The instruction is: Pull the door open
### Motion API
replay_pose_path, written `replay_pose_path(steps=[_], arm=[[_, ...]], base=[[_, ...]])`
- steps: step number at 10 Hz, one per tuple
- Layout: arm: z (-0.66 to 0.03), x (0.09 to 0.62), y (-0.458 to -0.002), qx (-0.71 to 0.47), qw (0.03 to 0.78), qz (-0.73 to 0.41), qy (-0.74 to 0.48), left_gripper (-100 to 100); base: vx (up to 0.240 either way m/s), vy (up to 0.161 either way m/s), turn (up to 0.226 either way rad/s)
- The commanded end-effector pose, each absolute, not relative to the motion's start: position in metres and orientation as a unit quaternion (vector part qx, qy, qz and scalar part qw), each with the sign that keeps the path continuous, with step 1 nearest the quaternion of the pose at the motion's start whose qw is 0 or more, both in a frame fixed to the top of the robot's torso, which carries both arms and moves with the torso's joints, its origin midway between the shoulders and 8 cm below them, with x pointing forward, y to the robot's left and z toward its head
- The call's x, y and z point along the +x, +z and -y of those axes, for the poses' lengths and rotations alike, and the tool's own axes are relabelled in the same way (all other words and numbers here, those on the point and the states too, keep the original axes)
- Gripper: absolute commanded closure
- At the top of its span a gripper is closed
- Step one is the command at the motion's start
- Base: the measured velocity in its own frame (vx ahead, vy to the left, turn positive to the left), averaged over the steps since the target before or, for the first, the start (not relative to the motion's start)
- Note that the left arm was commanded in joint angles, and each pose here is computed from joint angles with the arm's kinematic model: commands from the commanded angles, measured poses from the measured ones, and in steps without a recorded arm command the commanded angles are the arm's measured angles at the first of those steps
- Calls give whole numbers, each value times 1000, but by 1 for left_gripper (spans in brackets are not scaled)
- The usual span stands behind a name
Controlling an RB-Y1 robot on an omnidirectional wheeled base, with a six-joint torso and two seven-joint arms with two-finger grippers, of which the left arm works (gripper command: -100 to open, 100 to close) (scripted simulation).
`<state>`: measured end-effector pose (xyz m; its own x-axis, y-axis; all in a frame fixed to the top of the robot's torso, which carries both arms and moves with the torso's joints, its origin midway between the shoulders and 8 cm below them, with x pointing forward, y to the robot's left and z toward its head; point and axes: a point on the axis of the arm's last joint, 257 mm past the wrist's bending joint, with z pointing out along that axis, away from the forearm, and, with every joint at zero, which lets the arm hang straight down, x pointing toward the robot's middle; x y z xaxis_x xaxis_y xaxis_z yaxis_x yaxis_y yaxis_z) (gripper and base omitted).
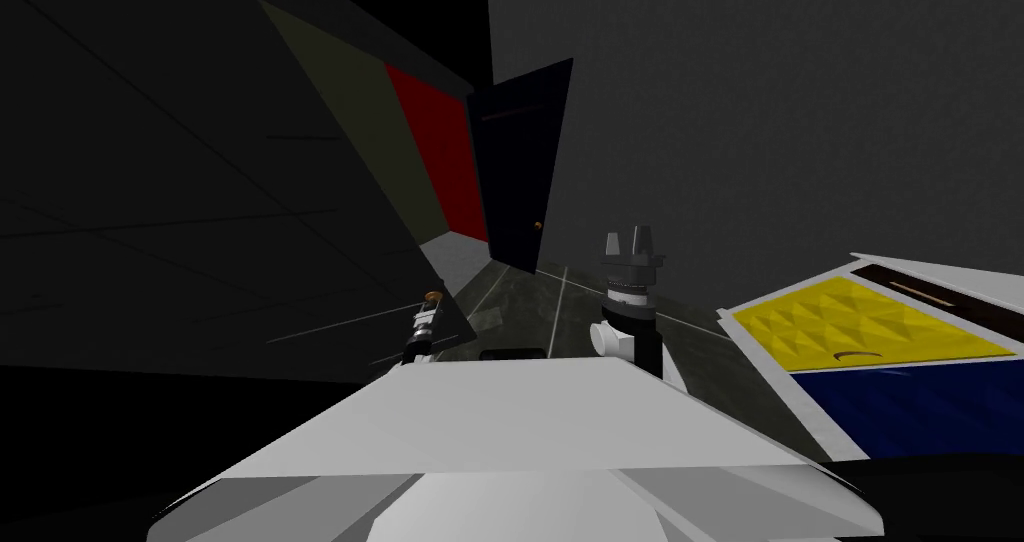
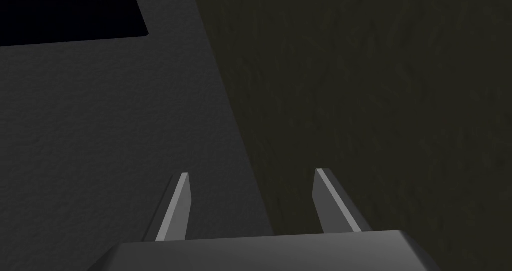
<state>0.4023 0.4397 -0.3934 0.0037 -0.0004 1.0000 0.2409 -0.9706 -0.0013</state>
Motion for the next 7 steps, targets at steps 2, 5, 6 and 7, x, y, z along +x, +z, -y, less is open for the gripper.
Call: replay_pose_path(steps=[2, 5, 6, 7], arm=[[-432, 402, -392, -703, 73, 73, -703, 100], [-426, 400, -393, -705, 63, 61, -704, 100], [-422, 397, -392, -705, 54, 51, -705, 100], [-418, 396, -392, -705, 47, 45, -706, 100]], base=[[-202, 7, -50], [-149, 29, -47], [-219, 33, -61], [-215, 48, -57]])
